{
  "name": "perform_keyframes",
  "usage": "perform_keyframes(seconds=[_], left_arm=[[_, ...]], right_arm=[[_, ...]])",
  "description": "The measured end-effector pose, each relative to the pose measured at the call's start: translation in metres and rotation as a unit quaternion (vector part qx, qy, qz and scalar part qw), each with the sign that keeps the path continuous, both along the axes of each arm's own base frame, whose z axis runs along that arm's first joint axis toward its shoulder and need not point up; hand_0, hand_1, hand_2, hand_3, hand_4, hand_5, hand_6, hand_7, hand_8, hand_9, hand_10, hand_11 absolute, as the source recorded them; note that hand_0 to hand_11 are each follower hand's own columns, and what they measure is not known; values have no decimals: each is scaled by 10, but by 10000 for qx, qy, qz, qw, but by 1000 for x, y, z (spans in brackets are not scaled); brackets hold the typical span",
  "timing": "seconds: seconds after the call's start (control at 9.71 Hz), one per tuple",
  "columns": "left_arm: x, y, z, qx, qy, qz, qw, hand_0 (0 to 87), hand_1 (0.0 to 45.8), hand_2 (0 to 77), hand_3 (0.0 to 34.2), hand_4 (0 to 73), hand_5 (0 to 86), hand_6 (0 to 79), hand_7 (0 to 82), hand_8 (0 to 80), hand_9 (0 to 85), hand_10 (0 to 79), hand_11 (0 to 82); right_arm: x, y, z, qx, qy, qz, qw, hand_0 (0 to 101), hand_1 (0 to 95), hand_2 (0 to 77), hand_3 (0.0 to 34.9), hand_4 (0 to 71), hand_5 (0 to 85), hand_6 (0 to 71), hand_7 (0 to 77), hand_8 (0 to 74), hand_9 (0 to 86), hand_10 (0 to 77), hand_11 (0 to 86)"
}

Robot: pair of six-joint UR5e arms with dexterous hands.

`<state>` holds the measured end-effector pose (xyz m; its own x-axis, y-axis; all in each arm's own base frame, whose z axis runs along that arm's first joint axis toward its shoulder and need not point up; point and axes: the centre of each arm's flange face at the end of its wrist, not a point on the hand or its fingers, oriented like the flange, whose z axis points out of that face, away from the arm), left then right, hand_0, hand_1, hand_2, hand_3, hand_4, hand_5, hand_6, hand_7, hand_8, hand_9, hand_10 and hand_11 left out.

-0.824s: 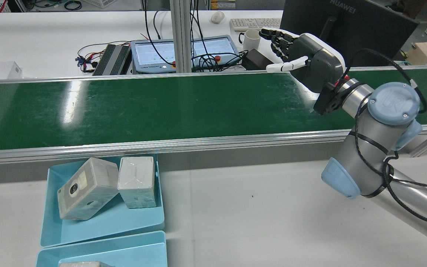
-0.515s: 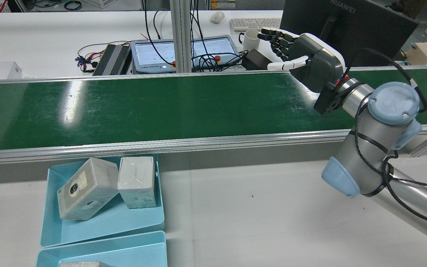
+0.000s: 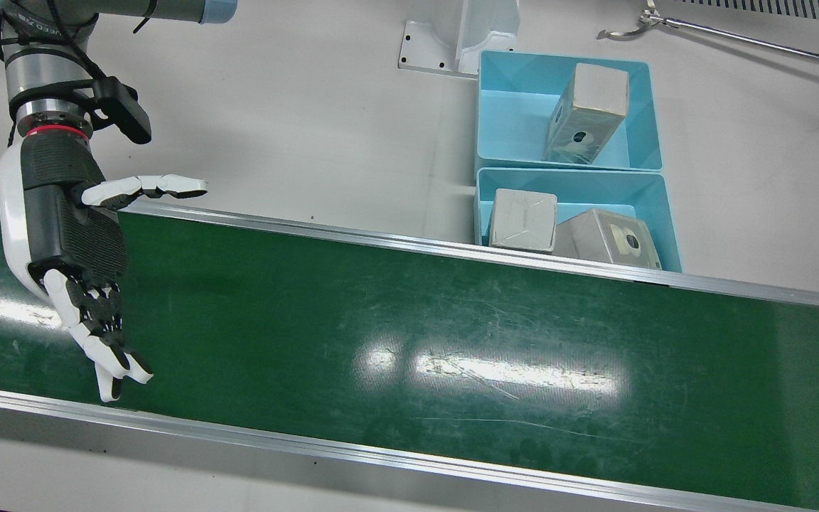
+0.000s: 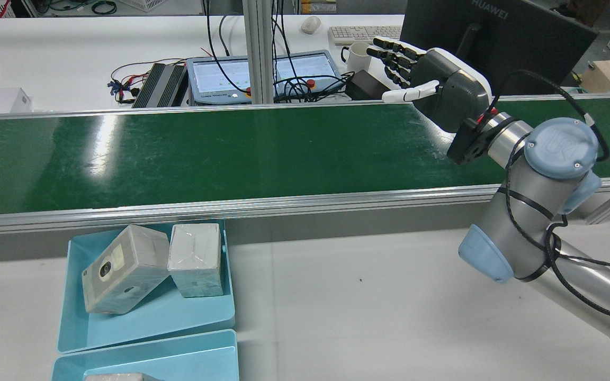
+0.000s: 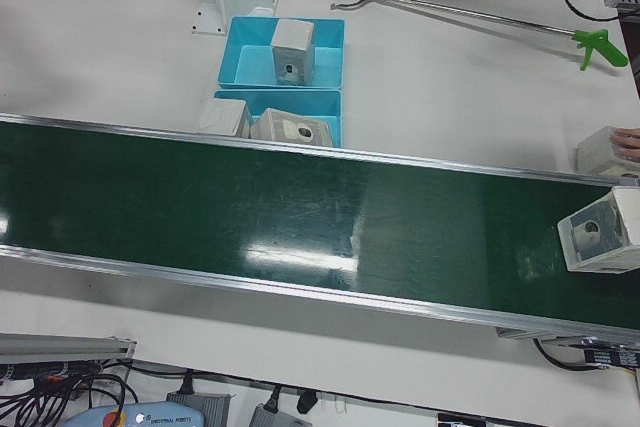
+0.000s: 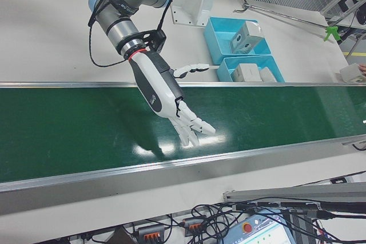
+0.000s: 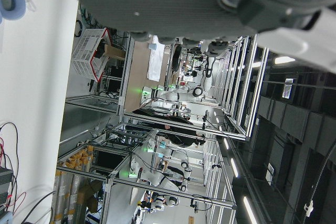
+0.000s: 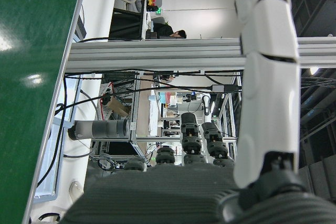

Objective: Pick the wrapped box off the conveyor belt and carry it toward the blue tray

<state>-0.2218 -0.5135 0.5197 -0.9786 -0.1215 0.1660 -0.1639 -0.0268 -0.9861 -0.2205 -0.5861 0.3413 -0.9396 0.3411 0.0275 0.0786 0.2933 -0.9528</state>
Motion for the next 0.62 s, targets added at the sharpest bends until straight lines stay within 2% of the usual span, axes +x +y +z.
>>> perform_keyframes(seconds=[0.21, 0.62], left_arm=[[0, 0, 0, 0, 0, 0, 10000, 0, 0, 11, 0, 5, 11, 5, 5, 5, 0, 0, 5], [0, 0, 0, 0, 0, 0, 10000, 0, 0, 5, 0, 5, 11, 5, 5, 5, 0, 0, 5]], right_arm=[[2, 2, -3, 28, -25, 4, 10000, 483, 153, 142, 62, 76, 120, 38, 147, 33, 33, 0, 11], [1, 2, -6, 53, -41, -6, 10000, 483, 153, 147, 72, 82, 125, 49, 164, 33, 44, 0, 11]])
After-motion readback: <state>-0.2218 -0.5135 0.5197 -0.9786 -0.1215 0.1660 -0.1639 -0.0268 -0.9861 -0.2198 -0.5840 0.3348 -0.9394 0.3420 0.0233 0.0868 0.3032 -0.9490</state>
